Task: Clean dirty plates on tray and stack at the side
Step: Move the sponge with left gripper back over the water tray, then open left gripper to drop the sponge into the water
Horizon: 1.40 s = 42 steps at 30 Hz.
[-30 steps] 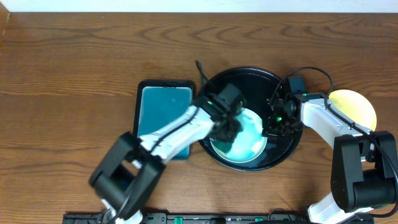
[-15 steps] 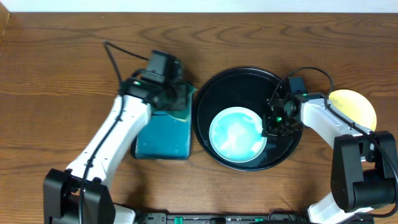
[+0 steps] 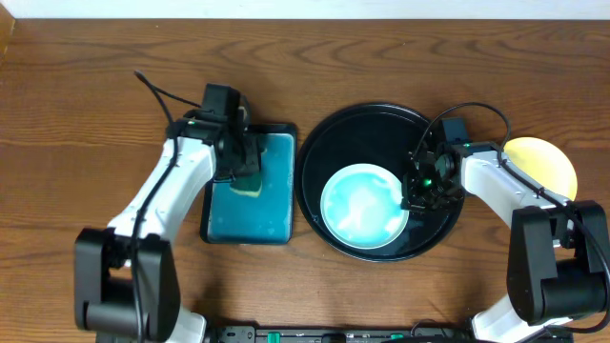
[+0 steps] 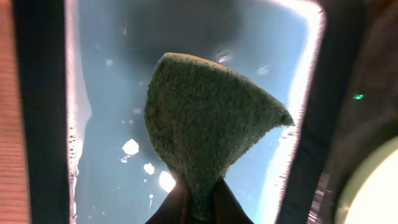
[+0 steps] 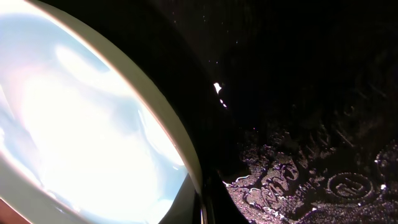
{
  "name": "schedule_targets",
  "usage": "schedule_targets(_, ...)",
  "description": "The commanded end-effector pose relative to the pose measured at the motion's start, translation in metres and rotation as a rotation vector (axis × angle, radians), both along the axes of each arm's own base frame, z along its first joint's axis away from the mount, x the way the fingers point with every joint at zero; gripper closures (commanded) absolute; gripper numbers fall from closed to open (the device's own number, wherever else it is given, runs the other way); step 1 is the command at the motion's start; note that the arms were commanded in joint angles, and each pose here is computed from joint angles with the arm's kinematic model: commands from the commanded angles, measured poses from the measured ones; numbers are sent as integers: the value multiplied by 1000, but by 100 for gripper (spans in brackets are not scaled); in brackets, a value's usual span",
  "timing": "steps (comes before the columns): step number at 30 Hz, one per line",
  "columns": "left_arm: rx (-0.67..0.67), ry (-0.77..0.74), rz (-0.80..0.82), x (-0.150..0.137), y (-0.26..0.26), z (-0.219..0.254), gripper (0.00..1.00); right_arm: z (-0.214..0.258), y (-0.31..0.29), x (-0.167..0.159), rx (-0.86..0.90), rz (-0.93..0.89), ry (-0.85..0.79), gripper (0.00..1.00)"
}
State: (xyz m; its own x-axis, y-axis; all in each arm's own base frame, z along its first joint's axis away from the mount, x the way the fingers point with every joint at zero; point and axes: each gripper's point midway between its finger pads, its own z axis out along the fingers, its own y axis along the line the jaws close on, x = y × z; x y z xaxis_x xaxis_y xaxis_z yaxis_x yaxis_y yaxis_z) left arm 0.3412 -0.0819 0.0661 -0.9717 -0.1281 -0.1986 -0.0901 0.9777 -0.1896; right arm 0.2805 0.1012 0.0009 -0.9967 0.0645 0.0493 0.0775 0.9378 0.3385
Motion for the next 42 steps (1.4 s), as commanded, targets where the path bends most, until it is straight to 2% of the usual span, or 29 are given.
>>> schedule_targets(1, 34, 75, -9, -8, 5, -27, 93, -2, 0, -2, -8, 0, 1, 99)
schedule_targets(11, 43, 196, -12, -20, 5, -65, 91, -2, 0, -2, -8, 0, 1, 99)
schedule_targets(13, 46, 209, -12, -22, 6, -68, 77, -2, 0, -2, -8, 0, 1, 99)
schedule_targets(15, 48, 218, -13, -26, 7, -70, 69, -2, 0, -2, -8, 0, 1, 99)
schedule_targets(19, 51, 238, -13, -31, 7, -69, 63, -2, 0, -2, -8, 0, 1, 99)
schedule_targets(23, 48, 225, -13, -32, 8, -54, 62, -2, 0, -2, -8, 0, 1, 99)
schedule_targets(27, 34, 137, -12, -25, 6, -21, 59, -2, 0, -1, -8, 0, -1, 99)
schedule_targets(28, 28, 101, -12, -23, 6, -10, 56, -2, 0, -1, -8, 0, -1, 99)
schedule_targets(31, 14, 16, -11, -19, 5, 17, 34, -2, 0, 0, -7, 0, -5, 99)
schedule_targets(33, 6, -27, -11, -19, 5, 32, 29, -2, 0, 1, -7, 0, -10, 99)
schedule_targets(37, 3, -47, -10, -26, 7, 46, 27, -4, -4, 2, -29, -2, -15, 99)
schedule_targets(42, 8, -8, -8, -36, 8, 40, 26, -3, -2, 3, -18, -1, -19, 99)
